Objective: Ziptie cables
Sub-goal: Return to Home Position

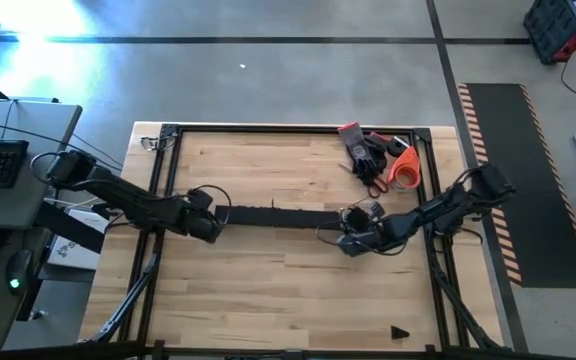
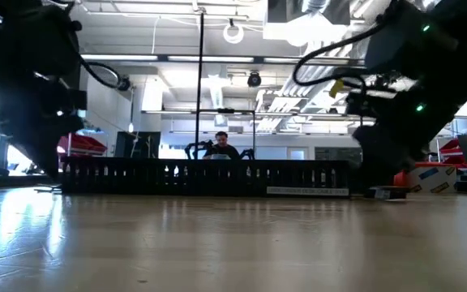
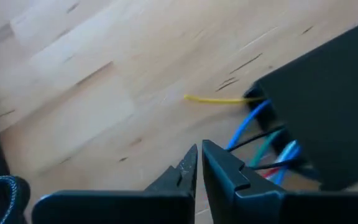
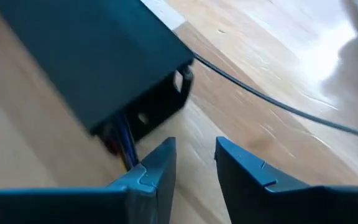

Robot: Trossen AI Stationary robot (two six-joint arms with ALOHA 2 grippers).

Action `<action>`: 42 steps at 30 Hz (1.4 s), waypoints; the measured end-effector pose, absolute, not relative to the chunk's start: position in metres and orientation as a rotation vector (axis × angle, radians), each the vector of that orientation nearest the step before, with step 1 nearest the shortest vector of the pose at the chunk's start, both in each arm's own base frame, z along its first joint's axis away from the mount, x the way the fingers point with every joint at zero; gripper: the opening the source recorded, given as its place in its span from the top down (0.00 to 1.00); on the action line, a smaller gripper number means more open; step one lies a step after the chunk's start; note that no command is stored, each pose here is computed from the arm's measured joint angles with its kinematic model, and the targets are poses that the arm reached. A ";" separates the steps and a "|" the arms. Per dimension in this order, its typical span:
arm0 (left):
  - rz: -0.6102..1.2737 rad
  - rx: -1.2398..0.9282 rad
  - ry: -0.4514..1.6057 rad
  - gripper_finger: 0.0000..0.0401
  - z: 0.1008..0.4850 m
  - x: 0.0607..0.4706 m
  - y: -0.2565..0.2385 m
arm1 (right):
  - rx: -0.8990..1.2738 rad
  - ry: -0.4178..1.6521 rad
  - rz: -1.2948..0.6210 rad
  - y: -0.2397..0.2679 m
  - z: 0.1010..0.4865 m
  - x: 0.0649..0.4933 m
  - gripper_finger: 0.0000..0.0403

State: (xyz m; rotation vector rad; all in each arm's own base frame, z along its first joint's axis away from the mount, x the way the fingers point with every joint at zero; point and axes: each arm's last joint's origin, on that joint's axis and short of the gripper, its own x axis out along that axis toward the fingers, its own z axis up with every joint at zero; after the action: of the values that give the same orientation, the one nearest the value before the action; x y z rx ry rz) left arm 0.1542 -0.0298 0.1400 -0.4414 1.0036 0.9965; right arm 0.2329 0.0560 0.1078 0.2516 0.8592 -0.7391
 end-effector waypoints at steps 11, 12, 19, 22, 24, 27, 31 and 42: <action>0.802 -0.495 0.814 1.00 0.175 0.152 -0.027 | 0.128 0.871 -0.635 0.044 0.162 0.183 0.76; 0.769 -0.491 0.771 1.00 0.181 0.153 -0.025 | 0.138 0.847 -0.616 0.039 0.166 0.178 0.76; 0.534 -0.414 0.449 1.00 0.221 0.155 0.000 | 0.258 0.542 -0.334 0.010 0.178 0.145 0.76; 0.333 -0.376 0.265 1.00 0.225 0.159 0.015 | 0.300 0.365 -0.187 0.001 0.177 0.135 0.76; 0.307 -0.347 0.196 1.00 0.221 0.155 0.025 | 0.320 0.285 -0.156 -0.005 0.175 0.129 0.76; 0.352 -0.298 0.185 1.00 0.213 0.145 0.036 | 0.344 0.244 -0.129 -0.011 0.167 0.119 0.76; 0.284 -0.268 0.184 1.00 0.198 0.131 0.031 | 0.368 0.194 -0.097 -0.016 0.160 0.112 0.76; 0.258 -0.206 0.110 1.00 0.174 0.099 -0.001 | 0.388 0.131 -0.071 -0.017 0.155 0.107 0.76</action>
State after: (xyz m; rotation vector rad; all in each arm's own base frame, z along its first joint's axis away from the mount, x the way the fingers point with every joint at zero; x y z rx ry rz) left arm 0.0994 -0.0012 0.1745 -0.2059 0.1100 0.2577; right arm 0.1068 -0.0174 0.1547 0.3877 0.1314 -0.0708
